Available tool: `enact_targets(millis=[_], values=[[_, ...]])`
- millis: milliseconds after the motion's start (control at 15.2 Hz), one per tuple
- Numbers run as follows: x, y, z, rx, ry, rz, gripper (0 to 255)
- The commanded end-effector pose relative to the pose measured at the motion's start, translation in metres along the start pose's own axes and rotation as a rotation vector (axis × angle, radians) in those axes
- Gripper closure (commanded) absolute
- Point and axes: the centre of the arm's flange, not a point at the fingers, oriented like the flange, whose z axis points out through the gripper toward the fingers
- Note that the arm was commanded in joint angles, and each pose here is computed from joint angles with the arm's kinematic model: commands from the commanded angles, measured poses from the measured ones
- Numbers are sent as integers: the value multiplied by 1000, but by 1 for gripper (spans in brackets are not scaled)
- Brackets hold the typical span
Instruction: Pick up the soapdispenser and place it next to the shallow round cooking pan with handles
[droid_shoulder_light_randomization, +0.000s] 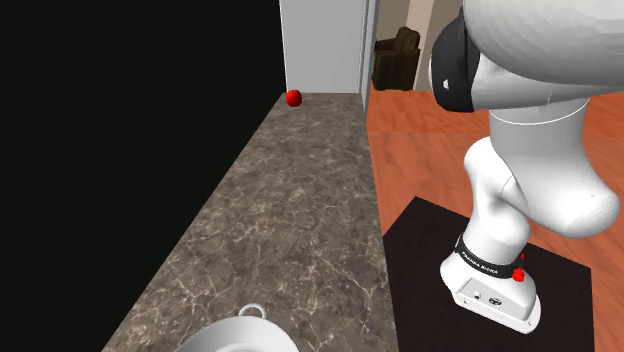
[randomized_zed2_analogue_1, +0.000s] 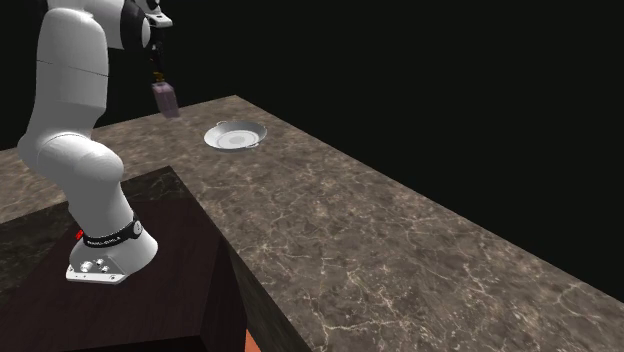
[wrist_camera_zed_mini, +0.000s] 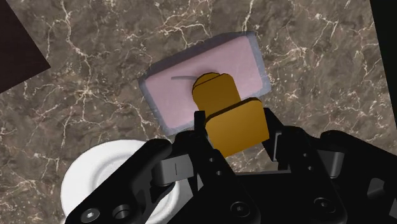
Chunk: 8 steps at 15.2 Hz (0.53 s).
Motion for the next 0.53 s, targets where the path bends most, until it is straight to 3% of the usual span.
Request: enact_targets(millis=[0,462], values=[[-8,-3,9,0,1,1,255],[-4,-1,46,0,1,1,255]])
